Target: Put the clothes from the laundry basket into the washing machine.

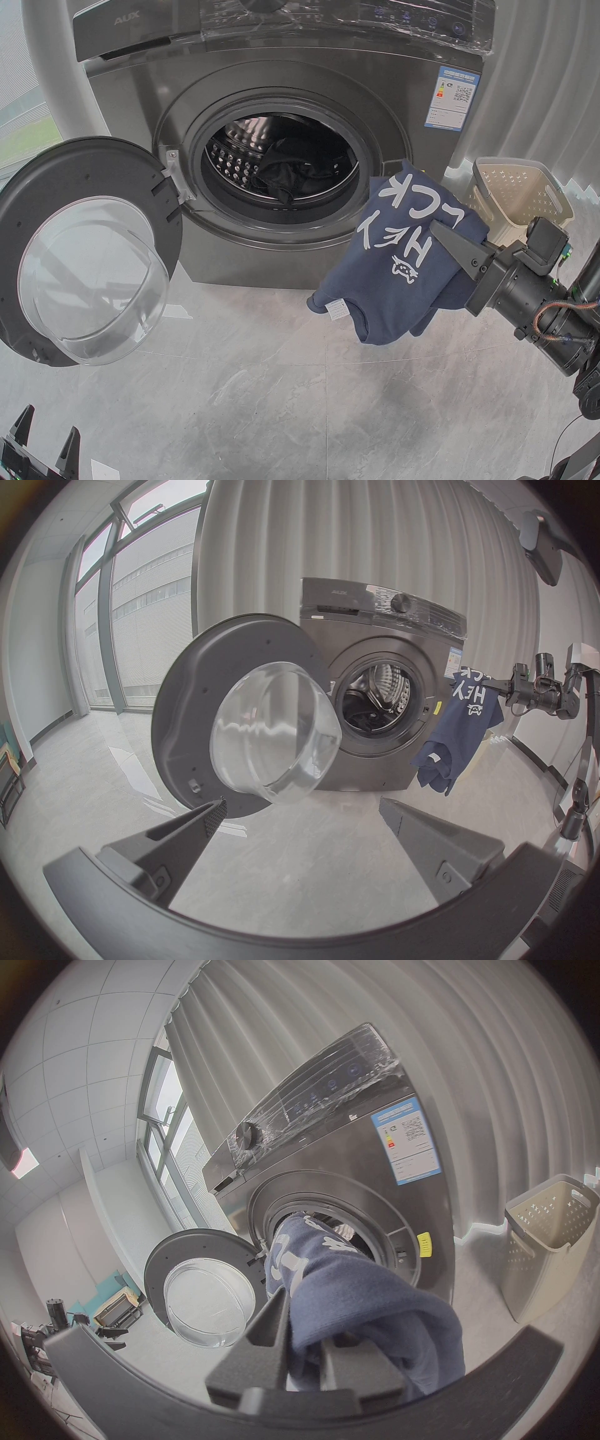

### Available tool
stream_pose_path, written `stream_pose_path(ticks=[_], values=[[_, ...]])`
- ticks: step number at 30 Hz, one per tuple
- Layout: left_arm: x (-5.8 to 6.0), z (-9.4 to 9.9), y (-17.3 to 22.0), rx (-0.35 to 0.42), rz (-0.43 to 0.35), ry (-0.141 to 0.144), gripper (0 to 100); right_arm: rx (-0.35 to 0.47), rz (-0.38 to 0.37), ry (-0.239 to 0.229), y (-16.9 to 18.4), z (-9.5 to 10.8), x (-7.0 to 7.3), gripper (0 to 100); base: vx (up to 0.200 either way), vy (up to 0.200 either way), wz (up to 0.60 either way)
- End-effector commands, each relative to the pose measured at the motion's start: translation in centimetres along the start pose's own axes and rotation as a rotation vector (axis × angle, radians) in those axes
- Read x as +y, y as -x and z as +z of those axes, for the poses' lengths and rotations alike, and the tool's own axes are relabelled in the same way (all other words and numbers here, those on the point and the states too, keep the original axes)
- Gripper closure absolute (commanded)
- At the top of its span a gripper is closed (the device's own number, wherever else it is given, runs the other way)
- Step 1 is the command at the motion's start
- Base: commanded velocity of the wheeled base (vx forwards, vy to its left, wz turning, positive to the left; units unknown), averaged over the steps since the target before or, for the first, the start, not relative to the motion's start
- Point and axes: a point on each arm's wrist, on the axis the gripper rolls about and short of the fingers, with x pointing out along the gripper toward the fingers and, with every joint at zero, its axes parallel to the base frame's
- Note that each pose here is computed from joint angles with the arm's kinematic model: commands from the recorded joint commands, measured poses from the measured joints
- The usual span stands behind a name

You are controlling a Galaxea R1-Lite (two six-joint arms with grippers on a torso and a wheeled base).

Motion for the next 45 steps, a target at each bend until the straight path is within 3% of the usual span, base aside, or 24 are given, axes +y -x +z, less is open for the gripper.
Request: stream_pose_path(ticks=[1, 9, 30, 35, 45], values=[[0.03, -0.49, 0.01, -0.001, 0.001, 0.001, 0, -0.001, 0.001, -0.001, 0.01, 0.03, 0.02, 100, 0.000, 0.000, 0.00], [0.03, -0.49, 0.01, -0.001, 0.001, -0.001, 0, -0.003, 0.001, -0.001, -0.01, 0.06, 0.03, 100, 0.150, 0.000, 0.00], [0.03, -0.49, 0.01, -0.001, 0.001, -0.001, 0, 0.005, 0.000, -0.002, 0.00, -0.12, -0.01, 100, 0.000, 0.000, 0.00], [0.03, -0.49, 0.01, -0.001, 0.001, -0.001, 0, 0.005, 0.001, -0.002, 0.00, -0.12, -0.01, 100, 0.000, 0.200, 0.00], [0.03, -0.49, 0.01, -0.001, 0.001, -0.002, 0, 0.010, 0.000, -0.001, 0.02, -0.23, -0.03, 100, 0.000, 0.000, 0.00]])
